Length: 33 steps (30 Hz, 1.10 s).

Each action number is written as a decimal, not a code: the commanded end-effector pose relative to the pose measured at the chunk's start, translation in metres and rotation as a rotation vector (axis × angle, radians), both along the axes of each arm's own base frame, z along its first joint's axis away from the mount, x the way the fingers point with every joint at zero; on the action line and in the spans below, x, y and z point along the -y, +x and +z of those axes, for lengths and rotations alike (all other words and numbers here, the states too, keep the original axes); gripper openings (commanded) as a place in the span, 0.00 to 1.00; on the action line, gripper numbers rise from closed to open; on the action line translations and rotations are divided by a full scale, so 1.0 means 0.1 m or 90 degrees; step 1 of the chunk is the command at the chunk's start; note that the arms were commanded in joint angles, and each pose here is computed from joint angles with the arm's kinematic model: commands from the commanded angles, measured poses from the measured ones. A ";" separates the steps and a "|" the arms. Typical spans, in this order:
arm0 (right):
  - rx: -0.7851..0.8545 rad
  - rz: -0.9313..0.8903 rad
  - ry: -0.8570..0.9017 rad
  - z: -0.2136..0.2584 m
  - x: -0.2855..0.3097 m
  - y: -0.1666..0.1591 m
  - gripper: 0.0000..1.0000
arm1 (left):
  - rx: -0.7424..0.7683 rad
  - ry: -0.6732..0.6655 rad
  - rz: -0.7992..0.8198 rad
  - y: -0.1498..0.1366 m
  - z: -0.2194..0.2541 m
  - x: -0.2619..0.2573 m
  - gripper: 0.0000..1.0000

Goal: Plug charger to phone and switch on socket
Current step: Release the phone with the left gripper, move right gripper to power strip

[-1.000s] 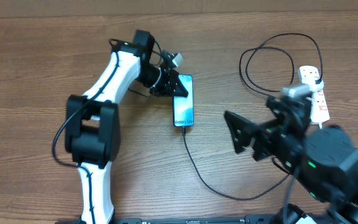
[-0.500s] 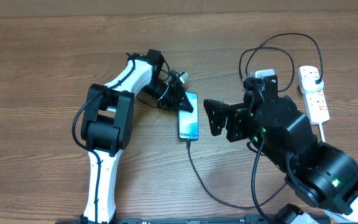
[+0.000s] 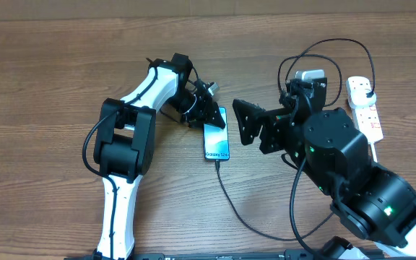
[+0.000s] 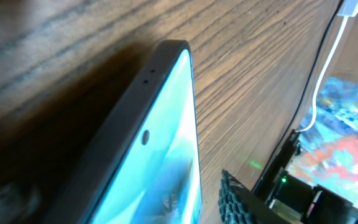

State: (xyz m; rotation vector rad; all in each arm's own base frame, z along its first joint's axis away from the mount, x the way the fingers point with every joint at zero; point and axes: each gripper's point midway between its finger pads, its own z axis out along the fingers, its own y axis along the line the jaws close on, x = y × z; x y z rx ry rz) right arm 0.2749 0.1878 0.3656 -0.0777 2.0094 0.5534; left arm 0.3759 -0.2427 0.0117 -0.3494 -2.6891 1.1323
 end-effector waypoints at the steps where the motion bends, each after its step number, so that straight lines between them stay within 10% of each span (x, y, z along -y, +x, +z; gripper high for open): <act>1: 0.003 -0.039 -0.019 -0.07 0.02 0.15 1.00 | 0.024 0.167 -0.017 0.02 -0.43 -0.38 0.54; 18: 0.048 -0.132 -0.029 -0.09 -0.02 0.58 1.00 | 0.023 0.191 -0.013 0.02 -0.46 -0.42 1.00; 28: -0.120 -0.346 -0.017 -0.64 0.92 0.61 1.00 | 0.011 0.316 0.029 0.02 -0.41 -0.74 1.00; 33: -0.237 -0.510 -0.026 -0.99 1.88 0.54 0.61 | 0.087 0.359 0.091 0.20 0.14 -0.92 1.00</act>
